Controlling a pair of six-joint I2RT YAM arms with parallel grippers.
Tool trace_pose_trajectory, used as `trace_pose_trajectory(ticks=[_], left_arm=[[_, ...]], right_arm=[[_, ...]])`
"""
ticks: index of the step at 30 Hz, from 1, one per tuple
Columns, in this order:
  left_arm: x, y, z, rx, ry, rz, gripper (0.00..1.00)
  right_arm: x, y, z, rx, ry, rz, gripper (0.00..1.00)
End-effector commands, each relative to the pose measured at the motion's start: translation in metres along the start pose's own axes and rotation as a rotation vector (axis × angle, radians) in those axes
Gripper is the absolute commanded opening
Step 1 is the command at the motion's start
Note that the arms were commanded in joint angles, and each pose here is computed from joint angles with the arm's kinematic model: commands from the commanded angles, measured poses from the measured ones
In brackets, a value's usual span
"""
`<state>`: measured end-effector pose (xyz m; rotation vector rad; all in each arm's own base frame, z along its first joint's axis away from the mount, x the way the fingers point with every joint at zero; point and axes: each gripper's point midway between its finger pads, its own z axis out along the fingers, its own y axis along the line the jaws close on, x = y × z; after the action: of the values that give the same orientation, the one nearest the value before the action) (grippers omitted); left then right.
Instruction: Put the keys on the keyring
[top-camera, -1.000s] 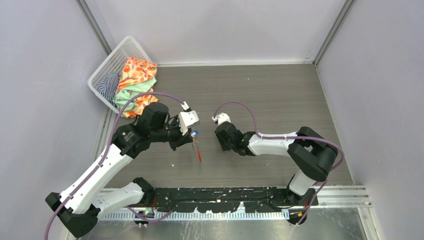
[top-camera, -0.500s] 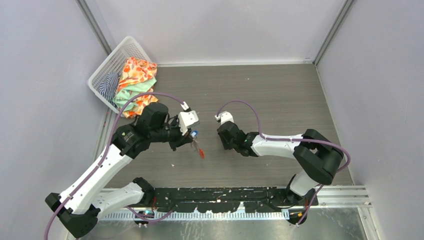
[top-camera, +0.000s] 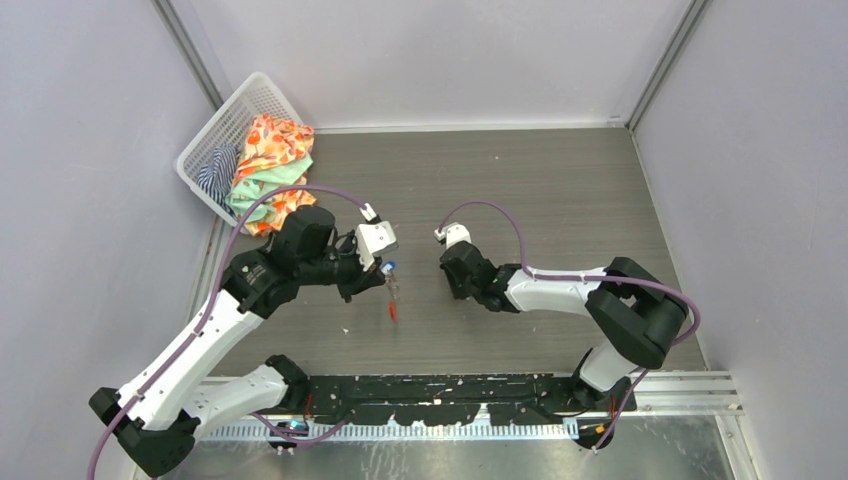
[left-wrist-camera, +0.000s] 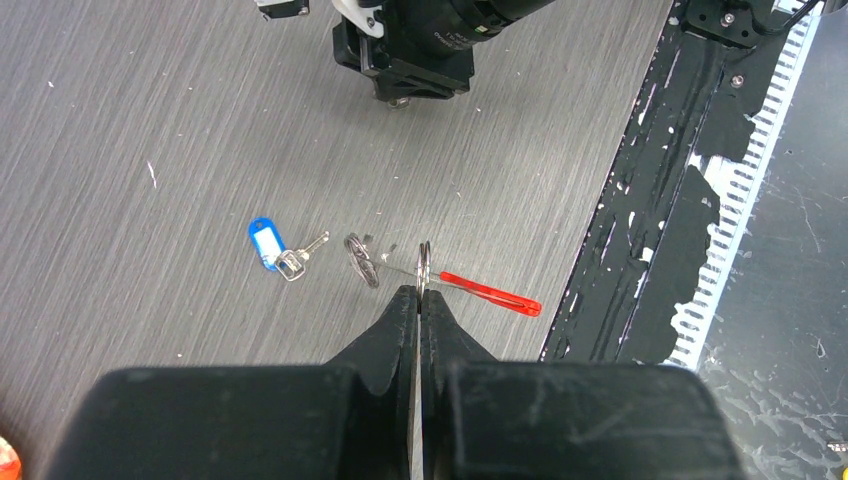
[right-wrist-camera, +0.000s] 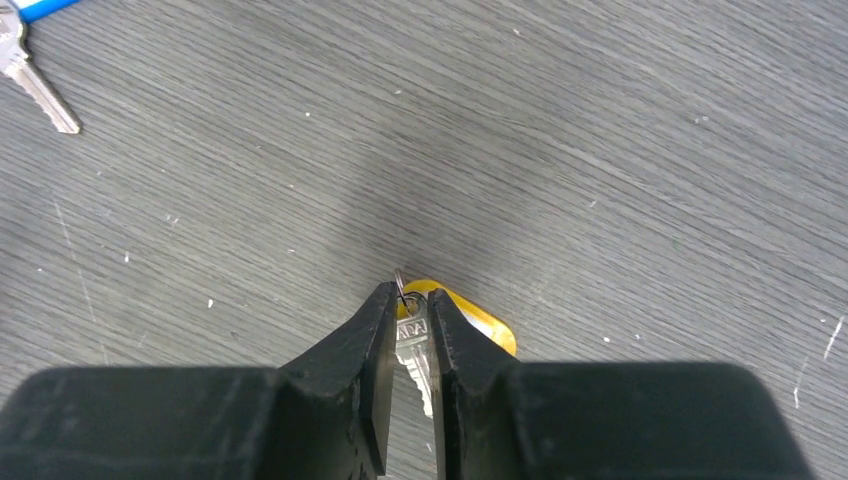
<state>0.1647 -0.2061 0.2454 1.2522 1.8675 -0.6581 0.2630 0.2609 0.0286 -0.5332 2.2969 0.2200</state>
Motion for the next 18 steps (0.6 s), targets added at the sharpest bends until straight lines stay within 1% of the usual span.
trace_pose_trajectory(ticks=[1,7,14,18], left_arm=[[-0.0214,0.001,-0.0097,-0.014,-0.075,0.015,0.0],[-0.0222,0.0019,-0.0095,-0.017,-0.076,0.018,0.0],[-0.0245,0.0021,-0.0095,-0.016,-0.081,0.018,0.0],[-0.0249,0.0018,-0.0095,-0.015,-0.082,0.013,0.0]], right_arm=[[-0.0209,0.0083,-0.0039,-0.041,-0.07,0.025,0.22],[-0.0161,0.0065,-0.0057,-0.041,-0.059,0.02,0.18],[-0.0126,0.0023,-0.007,-0.023,-0.052,0.015,0.17],[-0.0126,0.0004,-0.0072,-0.019,-0.054,0.016,0.11]])
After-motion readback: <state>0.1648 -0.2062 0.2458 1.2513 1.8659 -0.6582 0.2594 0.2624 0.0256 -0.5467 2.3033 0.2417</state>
